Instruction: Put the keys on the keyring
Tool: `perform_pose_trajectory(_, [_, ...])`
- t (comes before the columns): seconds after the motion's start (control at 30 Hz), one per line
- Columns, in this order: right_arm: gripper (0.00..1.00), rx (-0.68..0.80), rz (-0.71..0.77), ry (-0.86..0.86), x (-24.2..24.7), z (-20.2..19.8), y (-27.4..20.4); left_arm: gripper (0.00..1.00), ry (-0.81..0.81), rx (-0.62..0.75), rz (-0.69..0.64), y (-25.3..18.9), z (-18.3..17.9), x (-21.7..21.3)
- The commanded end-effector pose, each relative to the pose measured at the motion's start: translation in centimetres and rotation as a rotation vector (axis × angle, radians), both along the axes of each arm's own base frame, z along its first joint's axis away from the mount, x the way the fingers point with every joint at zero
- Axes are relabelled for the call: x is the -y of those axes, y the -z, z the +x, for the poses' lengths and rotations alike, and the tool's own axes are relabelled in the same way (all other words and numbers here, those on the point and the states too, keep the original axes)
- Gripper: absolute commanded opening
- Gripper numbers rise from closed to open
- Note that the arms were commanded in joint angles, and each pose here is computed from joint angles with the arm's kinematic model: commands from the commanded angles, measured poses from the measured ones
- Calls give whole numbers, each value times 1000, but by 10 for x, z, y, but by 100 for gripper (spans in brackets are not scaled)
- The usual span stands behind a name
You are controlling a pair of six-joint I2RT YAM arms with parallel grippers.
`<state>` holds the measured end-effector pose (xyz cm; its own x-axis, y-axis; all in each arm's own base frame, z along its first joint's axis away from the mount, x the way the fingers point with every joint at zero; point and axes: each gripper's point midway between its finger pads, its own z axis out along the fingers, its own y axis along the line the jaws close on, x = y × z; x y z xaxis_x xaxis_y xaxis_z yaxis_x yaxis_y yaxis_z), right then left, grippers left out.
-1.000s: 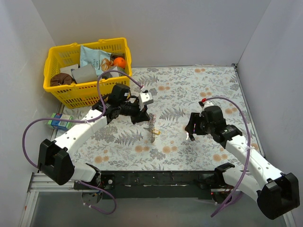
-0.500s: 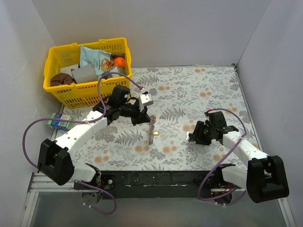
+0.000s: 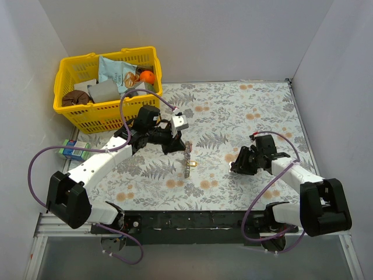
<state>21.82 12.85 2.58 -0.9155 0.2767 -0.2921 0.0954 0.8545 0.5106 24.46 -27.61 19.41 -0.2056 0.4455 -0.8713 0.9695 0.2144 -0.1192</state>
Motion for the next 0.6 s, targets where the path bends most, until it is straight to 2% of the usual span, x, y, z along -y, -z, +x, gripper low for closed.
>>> perform_pose_trajectory(0.0, [48,80,-17,-14,0,26,-10,0,28,47,-56,-18,-4,5])
perform_pose_trajectory(0.57, [51,163,-69,-46,5,57,-29,0,40,22,-49,-9,-1,9])
